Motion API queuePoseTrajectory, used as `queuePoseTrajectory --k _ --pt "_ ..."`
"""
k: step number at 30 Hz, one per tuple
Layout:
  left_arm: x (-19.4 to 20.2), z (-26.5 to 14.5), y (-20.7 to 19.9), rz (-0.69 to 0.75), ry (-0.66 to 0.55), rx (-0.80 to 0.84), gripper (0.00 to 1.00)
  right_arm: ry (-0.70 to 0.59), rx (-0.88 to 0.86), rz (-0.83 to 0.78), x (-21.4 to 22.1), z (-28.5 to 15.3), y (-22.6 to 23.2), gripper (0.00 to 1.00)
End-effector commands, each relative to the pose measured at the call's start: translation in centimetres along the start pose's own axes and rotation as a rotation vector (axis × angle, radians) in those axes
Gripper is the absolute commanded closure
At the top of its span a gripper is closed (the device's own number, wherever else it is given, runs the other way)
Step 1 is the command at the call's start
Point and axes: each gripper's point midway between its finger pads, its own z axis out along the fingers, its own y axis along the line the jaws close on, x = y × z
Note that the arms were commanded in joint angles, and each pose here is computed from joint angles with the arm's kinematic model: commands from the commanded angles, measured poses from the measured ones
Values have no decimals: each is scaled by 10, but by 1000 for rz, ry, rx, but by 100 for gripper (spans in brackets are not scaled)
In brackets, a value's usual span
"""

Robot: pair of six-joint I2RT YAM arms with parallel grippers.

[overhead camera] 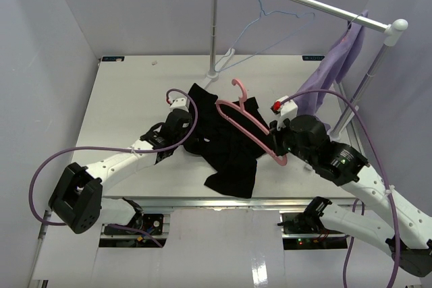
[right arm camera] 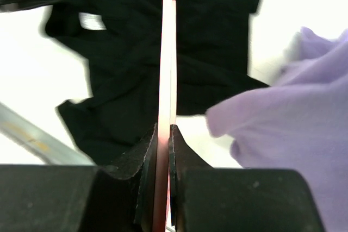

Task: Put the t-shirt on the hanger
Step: Pick up the hanger from the clothesline, then place the T-shirt on the hanger.

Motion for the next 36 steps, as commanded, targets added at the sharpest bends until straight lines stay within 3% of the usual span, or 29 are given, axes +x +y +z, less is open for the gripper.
queuePoseTrajectory --k 1,9,25,36 --pt "-32 -7 -15 -29 -40 57 100 -135 -255 -33 -29 -17 44 92" --pt "-55 -11 2 -63 -61 21 100 -230 -351 -44 -44 -49 54 92" --pt "-79 -19 10 -76 -79 2 100 -185 -327 1 -11 -67 43 92" --pt "-82 -19 18 -61 -67 -45 100 -229 -348 -2 -14 -79 43 92"
